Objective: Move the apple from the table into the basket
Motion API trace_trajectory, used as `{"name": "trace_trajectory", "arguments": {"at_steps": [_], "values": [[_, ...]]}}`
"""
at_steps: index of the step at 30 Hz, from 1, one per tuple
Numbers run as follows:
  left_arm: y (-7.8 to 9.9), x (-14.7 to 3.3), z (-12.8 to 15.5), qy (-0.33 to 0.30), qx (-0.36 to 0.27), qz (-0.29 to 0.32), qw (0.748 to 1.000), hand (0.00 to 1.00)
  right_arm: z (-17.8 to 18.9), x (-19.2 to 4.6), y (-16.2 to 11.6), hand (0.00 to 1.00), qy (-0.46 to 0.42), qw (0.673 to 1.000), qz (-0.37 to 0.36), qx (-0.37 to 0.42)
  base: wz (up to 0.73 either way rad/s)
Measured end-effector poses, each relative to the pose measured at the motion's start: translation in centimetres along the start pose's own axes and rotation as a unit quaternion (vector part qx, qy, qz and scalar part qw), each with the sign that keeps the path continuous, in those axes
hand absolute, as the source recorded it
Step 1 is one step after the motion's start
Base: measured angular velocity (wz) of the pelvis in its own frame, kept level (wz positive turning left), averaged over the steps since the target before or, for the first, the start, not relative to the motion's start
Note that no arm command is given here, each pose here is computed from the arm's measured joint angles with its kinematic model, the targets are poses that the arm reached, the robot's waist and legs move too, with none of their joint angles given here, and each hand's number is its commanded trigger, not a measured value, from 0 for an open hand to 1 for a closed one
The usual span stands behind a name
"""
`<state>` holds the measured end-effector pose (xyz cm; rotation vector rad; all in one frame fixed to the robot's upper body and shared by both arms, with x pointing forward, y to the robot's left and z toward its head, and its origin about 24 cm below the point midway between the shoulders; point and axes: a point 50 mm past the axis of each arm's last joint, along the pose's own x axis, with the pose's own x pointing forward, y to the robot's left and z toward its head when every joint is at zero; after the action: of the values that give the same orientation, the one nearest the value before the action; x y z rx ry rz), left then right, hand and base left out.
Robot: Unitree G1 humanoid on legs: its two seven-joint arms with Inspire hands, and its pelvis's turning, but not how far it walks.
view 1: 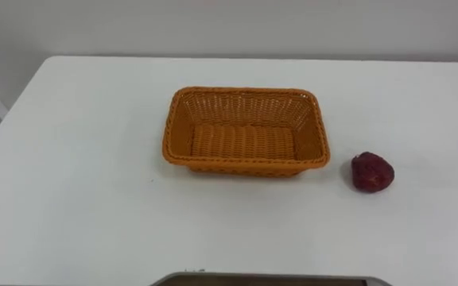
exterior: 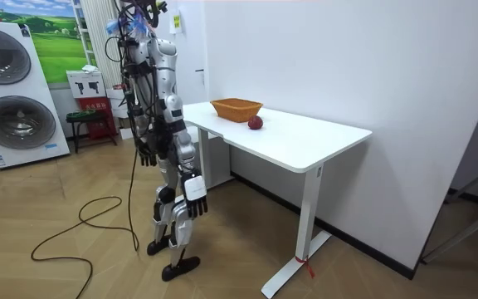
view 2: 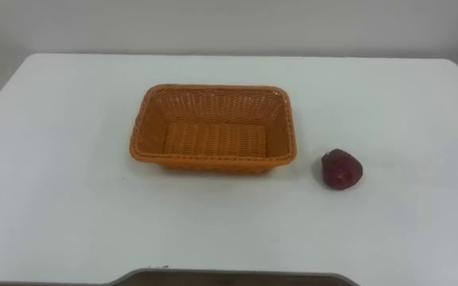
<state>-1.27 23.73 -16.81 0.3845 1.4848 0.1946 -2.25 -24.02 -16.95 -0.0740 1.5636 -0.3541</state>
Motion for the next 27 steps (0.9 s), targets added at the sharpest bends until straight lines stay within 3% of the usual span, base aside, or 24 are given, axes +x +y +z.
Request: {"name": "trace_trajectory", "arguments": {"at_steps": [3,5,6,7,11,14,17,27], "values": [[0.3,0.0,-0.3,0.005,-0.009,0.007,1.0,0.0,-0.3,0.0,-0.8,0.0,0.012,0.985,-0.026,0.17,-0.07],[0.5,-0.1,-1.2,0.012,-0.028,0.018,0.999,0.0,0.1,0.0,-1.7,0.0,0.008,0.937,-0.046,0.345,-0.04],[0.6,-0.1,-1.4,0.014,-0.036,0.02,0.999,0.0,0.2,-0.1,-2.0,0.0,0.005,0.922,-0.051,0.384,0.0],[0.9,-0.1,-1.6,0.019,-0.057,0.026,0.998,0.0,0.6,-0.1,-2.6,0.0,0.0,0.886,-0.06,0.459,-0.03],[1.9,-0.2,-2.4,0.022,-0.078,0.047,0.996,0.0,2.3,-0.4,-4.4,0.0,-0.019,0.78,-0.09,0.619,0.0],[2.4,-0.2,-2.7,0.019,-0.079,0.058,0.995,0.0,3.3,-0.8,-5.5,0.0,-0.028,0.721,-0.112,0.683,-0.02],[3.1,-0.2,-2.4,0.006,-0.095,0.072,0.993,0.0,4.9,-1.7,-7.4,0.0,-0.055,0.684,-0.148,0.713,-0.08],[3.8,-0.2,-1.8,-0.013,-0.098,0.094,0.991,0.0,10.8,-7.4,-12.6,0.0,-0.177,0.604,-0.25,0.736,-0.02]]}}
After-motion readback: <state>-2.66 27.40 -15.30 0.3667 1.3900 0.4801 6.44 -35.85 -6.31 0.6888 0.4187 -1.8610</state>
